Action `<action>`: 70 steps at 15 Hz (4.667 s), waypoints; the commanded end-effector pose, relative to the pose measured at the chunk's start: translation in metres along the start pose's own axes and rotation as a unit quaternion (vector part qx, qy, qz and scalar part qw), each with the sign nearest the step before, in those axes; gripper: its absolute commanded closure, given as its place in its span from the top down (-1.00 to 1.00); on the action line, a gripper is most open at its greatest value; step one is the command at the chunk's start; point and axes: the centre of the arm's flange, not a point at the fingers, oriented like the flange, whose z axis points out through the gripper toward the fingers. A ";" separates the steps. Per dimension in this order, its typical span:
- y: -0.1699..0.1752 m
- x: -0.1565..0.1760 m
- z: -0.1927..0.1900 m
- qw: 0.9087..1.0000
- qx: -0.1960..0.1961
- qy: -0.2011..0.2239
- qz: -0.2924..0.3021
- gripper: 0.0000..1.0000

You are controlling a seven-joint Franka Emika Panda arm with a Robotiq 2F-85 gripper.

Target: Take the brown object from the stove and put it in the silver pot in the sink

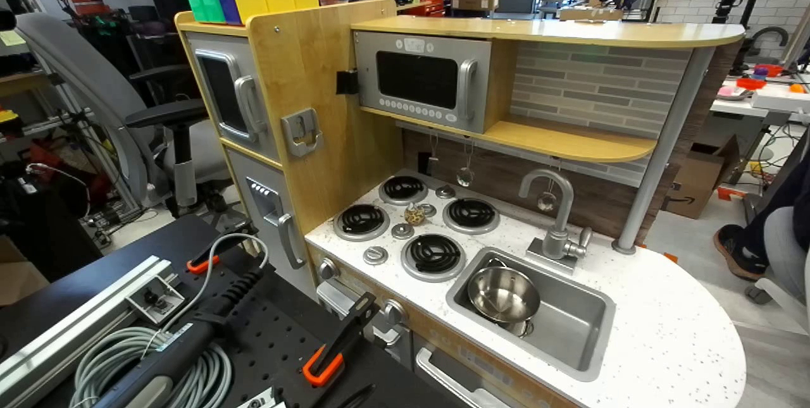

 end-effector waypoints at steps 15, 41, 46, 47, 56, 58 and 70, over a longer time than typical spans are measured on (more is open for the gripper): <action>-0.097 0.059 0.278 0.995 -0.007 0.004 0.099 1.00; -0.173 0.130 0.521 0.989 -0.052 0.116 0.079 1.00; -0.196 0.138 0.537 0.990 -0.042 0.118 0.064 1.00; -0.199 0.139 0.540 0.990 -0.042 0.117 0.062 1.00; -0.204 0.145 0.552 0.994 -0.061 0.062 0.061 0.37; -0.201 0.140 0.549 0.995 -0.066 0.043 0.056 0.02; -0.148 0.136 0.432 0.995 -0.009 -0.068 0.070 -0.99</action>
